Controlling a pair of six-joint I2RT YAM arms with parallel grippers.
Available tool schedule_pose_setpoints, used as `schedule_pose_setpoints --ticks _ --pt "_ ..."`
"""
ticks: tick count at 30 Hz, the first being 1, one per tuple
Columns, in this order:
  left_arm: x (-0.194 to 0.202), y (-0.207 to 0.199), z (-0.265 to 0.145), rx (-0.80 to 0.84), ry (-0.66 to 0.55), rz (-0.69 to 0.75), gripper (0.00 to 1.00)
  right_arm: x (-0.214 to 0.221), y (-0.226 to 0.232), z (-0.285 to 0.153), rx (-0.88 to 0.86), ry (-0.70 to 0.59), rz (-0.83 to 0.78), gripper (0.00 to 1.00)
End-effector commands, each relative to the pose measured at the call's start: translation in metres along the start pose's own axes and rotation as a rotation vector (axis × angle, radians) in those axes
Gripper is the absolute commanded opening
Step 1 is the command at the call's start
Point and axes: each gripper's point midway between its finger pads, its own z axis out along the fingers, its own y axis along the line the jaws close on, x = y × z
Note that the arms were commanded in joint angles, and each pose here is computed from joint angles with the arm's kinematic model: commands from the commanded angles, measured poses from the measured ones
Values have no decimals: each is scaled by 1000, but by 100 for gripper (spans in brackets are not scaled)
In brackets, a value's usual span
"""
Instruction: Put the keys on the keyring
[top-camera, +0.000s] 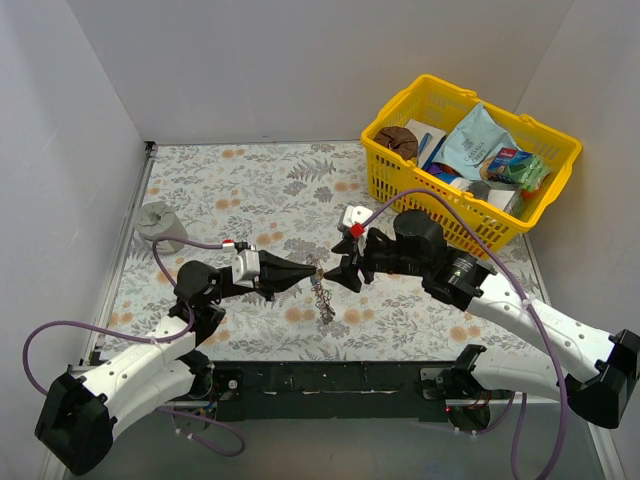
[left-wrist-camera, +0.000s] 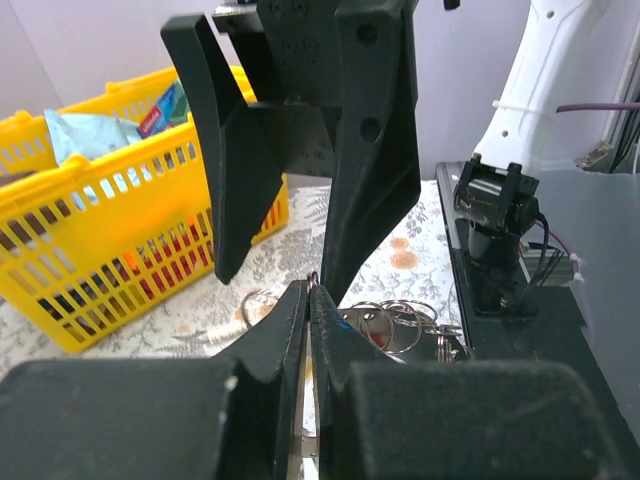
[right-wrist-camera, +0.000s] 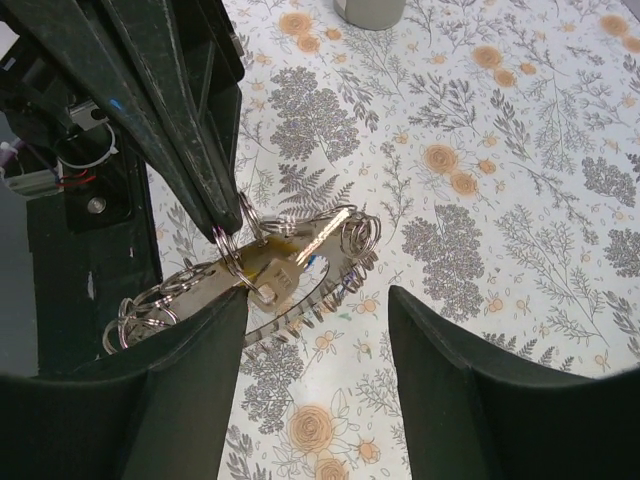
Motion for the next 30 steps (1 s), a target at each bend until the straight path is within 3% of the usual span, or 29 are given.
schedule_pose_setpoints --ticks 1,9,20,30 --pt "-38 0 0 -15 -129 123 0 -35 2 -7 -13 -80 4 65" --pt "-39 -4 0 7 -140 147 0 -36 5 -11 -27 -107 -1 59" --pt "-34 -9 2 55 -109 136 0 -46 15 -22 -68 -187 -81 68" --pt "-36 -12 3 73 -110 139 0 -38 20 -16 -114 -170 -82 56"
